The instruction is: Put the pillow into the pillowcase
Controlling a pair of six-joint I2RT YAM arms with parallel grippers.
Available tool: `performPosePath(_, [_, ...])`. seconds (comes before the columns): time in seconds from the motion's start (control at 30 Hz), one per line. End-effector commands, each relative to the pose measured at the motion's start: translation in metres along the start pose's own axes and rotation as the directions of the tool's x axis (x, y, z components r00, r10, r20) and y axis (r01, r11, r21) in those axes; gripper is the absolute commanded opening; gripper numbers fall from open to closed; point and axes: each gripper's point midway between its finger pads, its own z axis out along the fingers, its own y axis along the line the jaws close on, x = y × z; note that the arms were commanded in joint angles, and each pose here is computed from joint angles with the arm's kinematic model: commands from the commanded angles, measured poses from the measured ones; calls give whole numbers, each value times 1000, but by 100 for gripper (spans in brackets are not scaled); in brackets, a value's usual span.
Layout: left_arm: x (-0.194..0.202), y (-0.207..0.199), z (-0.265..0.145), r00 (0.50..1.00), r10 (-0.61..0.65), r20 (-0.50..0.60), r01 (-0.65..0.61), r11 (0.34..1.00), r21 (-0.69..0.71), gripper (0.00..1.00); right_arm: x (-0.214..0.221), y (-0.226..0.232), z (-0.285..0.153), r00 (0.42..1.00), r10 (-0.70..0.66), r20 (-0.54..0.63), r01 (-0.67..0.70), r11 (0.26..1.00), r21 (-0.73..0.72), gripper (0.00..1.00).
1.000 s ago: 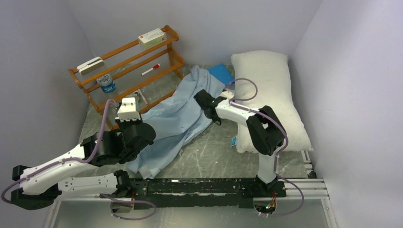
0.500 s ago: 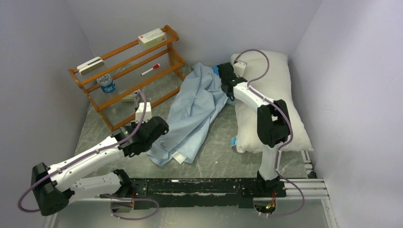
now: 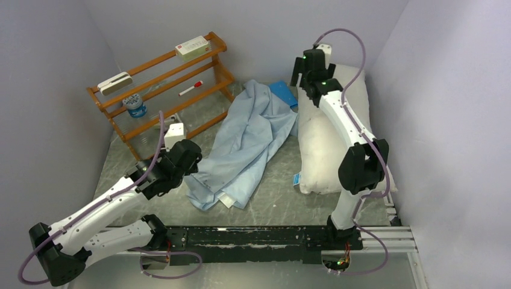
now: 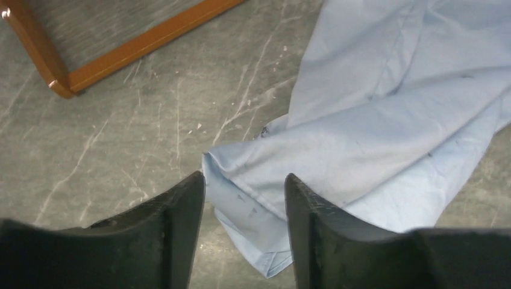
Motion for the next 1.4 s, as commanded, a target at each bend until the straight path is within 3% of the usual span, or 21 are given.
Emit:
performPosePath(0.0, [-35,-26,-18,998,15,64,-24,989,149,65,-7,-36,18,998,-45,-34,49,994,100,94])
performPosePath(0.1, [-54,-40,-29,993,47,109,-70,972,222,96,-19,-50,26,999,-49,-6,49,982,184,97])
performPosePath(0.13, [-59,-45,-31,989,62,133,-94,964,250,97,-23,-52,29,999,-43,-5,43,980,194,97])
performPosePath(0.27, [-70,-62,-33,959,168,230,-238,916,323,97,-36,-54,46,998,-52,17,48,980,191,99])
performPosePath(0.4, [-58,-73,-25,932,262,250,-341,868,361,96,-40,-63,65,997,-72,18,67,976,210,100])
performPosePath(0.67, [-22,-94,-28,905,328,270,-424,740,522,94,1,-68,118,984,-146,-100,163,968,190,100])
performPosePath(0.8, [-25,-90,-26,903,329,278,-428,754,498,93,31,-80,141,972,-156,-176,193,956,219,100])
performPosePath(0.9, [-25,-87,-23,904,332,269,-424,769,479,93,64,-84,153,952,-155,-264,202,966,160,98])
performPosePath(1.0, [-30,-85,-25,905,322,276,-420,777,468,94,87,-90,158,931,-167,-326,223,964,143,82])
performPosePath(1.13, [-34,-86,-34,902,292,318,-421,758,498,93,82,-99,152,921,-210,-328,275,947,167,27])
performPosePath(1.2, [-35,-87,-37,902,277,332,-419,752,509,92,69,-97,143,921,-240,-305,297,942,154,6])
performPosePath(1.23, [-35,-87,-37,901,270,339,-417,753,509,91,60,-94,137,922,-260,-287,310,939,148,0])
performPosePath(1.37, [-33,-93,-34,883,299,362,-457,724,516,87,22,-79,101,926,-318,-201,351,923,159,0])
